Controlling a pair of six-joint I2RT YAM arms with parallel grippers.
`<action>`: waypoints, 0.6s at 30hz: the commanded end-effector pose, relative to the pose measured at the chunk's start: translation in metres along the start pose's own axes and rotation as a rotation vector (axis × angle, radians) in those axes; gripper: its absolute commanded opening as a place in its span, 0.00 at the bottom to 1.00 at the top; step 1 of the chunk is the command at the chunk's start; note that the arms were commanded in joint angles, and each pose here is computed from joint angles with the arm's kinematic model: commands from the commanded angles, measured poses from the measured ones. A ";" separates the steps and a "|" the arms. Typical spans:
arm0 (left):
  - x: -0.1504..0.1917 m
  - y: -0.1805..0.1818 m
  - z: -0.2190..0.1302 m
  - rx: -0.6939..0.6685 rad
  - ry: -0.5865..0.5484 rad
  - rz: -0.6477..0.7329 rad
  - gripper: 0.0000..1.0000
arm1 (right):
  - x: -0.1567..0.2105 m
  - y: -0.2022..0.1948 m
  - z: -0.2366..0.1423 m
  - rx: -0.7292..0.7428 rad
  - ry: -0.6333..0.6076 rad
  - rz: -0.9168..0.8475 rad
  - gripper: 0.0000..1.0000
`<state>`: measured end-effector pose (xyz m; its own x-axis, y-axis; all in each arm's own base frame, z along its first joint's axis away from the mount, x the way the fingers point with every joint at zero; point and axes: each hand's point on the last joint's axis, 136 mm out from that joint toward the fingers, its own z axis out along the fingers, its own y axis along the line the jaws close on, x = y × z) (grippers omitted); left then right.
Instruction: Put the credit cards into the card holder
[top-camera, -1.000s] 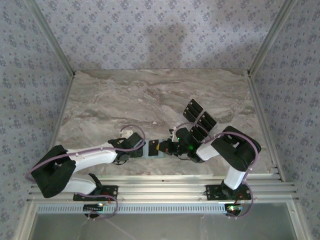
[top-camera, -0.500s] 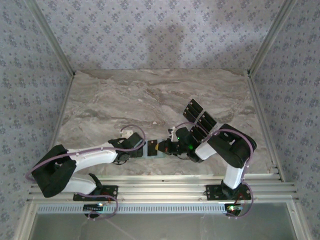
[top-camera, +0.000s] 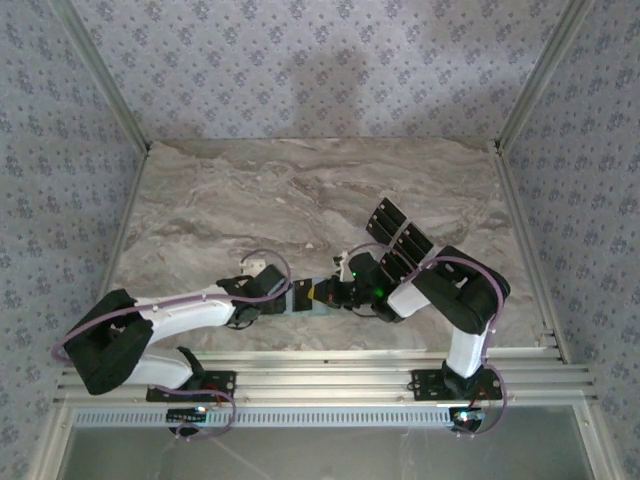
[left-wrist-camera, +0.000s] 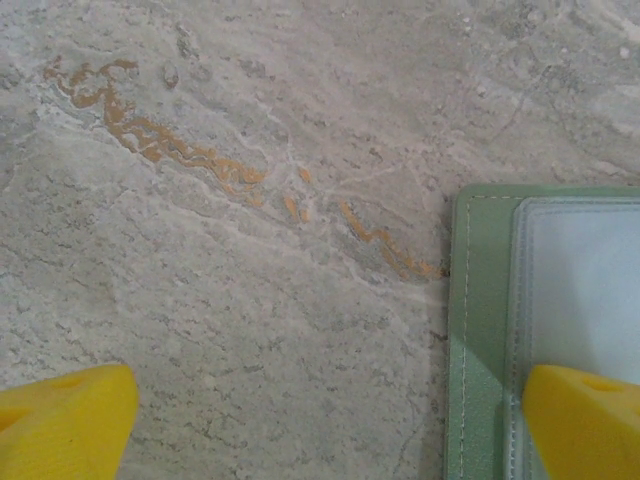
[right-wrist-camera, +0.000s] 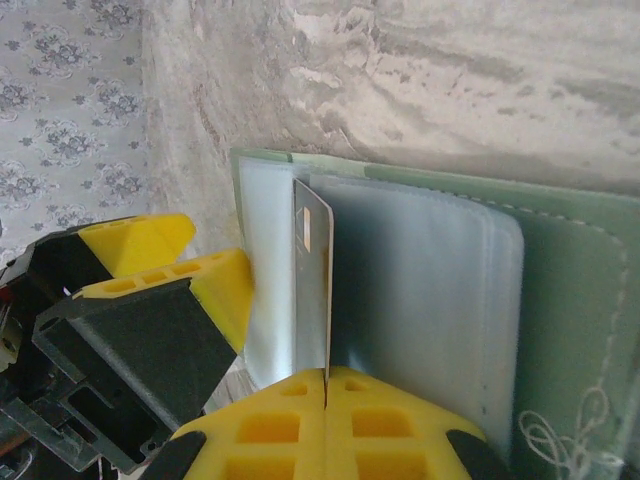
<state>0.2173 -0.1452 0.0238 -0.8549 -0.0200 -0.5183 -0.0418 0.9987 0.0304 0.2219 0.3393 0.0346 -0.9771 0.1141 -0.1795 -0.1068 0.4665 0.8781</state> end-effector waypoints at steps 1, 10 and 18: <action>0.022 0.018 0.007 -0.073 0.065 0.059 1.00 | 0.007 -0.009 0.008 0.036 0.036 0.008 0.00; 0.023 0.017 0.008 -0.072 0.066 0.058 1.00 | 0.012 -0.010 0.015 0.047 0.051 0.008 0.00; 0.018 0.016 0.004 -0.065 0.058 0.054 1.00 | 0.011 -0.006 0.012 0.059 0.047 0.002 0.06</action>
<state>0.2188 -0.1448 0.0240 -0.8509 -0.0204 -0.5249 -0.0449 0.9984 0.0339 0.2200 0.3527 0.0331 -0.9798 0.0889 -0.1790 -0.1179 0.4663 0.8767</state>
